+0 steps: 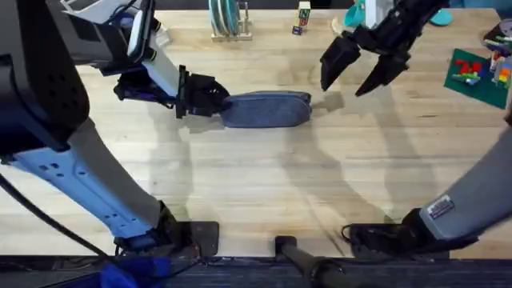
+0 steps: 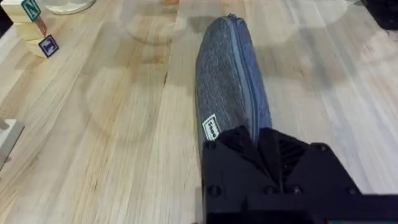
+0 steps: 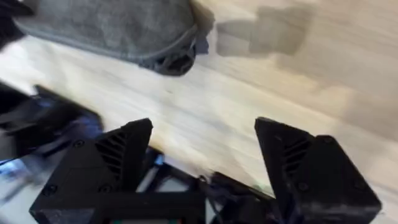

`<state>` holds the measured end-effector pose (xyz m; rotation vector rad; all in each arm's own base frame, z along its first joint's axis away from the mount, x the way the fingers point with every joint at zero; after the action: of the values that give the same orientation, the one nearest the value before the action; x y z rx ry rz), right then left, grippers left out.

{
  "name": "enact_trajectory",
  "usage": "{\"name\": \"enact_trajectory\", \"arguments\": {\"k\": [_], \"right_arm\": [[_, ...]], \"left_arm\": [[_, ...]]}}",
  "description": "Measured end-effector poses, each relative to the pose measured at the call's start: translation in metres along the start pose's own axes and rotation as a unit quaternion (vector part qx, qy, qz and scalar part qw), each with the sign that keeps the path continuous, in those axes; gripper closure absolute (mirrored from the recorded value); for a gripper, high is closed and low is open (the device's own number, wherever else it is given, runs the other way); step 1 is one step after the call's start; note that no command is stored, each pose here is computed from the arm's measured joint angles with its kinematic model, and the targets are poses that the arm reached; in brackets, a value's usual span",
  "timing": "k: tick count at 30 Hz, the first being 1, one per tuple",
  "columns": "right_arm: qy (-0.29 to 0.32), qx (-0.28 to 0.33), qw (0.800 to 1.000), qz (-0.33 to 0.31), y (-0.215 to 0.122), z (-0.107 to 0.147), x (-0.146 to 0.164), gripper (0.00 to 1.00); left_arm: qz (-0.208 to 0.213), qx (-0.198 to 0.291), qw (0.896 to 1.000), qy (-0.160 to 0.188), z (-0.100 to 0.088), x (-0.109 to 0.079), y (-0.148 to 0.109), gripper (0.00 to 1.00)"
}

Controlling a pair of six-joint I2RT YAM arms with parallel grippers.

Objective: Unzip the bag, pick up the pens from the table one at a time and place them inside, then zip the bag closed.

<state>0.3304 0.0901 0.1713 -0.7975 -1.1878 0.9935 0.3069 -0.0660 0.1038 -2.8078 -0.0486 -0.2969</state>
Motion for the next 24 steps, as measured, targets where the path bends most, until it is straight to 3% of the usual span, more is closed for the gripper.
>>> {"name": "enact_trajectory", "arguments": {"k": [6,15,24], "right_arm": [[-0.035,-0.049,0.995,0.074,-0.02,0.023,0.022,0.011],[-0.064,-0.072,0.986,0.139,-0.02,0.039,0.041,0.038],[-0.115,-0.093,0.976,0.16,-0.027,0.072,0.067,0.053]], "left_arm": [[0.0,0.0,1.0,0.0,0.0,0.0,0.0,0.959],[0.001,0.002,1.0,0.0,0.0,0.0,0.0,0.959],[0.002,0.003,1.0,0.0,0.001,-0.001,0.0,0.959]]}}
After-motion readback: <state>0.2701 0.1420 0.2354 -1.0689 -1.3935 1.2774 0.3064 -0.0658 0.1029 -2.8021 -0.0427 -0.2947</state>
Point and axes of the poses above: each hand's point on the last joint's axis, 136 mm out from that joint toward the fingers, its own y axis out along the fingers, its own x axis along the line the jaws close on, z = x × y, the point moved 3 cm from there along -y, back along the fingers, and after that the axes turned 12 degrees about y, right-handed, at the moved point
